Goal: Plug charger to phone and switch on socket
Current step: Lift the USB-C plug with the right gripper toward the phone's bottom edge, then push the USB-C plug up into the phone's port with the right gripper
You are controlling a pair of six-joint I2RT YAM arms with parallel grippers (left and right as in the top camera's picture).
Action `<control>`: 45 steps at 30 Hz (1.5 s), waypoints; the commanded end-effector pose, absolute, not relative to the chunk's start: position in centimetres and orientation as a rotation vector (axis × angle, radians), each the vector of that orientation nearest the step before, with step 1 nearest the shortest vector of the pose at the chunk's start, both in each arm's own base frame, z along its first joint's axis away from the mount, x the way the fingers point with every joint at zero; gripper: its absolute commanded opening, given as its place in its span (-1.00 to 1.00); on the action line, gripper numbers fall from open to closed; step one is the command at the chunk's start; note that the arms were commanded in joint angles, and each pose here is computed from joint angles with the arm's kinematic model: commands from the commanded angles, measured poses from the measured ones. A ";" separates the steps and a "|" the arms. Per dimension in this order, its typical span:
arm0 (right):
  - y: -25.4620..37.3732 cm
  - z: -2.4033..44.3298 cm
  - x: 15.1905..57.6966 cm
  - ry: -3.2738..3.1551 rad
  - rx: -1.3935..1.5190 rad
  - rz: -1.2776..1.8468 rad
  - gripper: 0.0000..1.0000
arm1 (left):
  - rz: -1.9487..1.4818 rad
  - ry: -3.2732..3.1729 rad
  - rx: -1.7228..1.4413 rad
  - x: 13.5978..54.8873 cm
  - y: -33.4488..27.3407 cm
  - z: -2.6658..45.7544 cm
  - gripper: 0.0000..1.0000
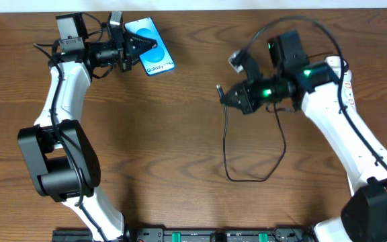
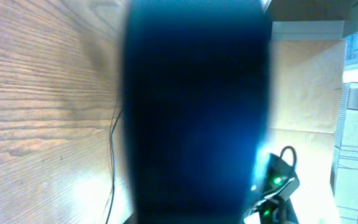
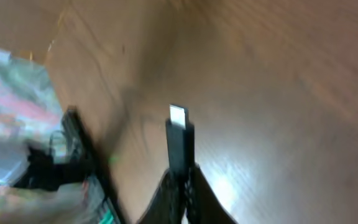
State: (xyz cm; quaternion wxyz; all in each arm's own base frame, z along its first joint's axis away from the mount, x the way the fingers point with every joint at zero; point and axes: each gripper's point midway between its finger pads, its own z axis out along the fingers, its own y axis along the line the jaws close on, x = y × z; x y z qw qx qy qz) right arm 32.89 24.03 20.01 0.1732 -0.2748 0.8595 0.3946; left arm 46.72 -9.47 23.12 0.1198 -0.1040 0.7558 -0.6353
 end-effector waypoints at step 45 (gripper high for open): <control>29.7 21.9 32.2 2.408 -0.529 1.346 -0.98 | -1.934 2.258 -0.007 44.4 -18.9 24.2 -0.86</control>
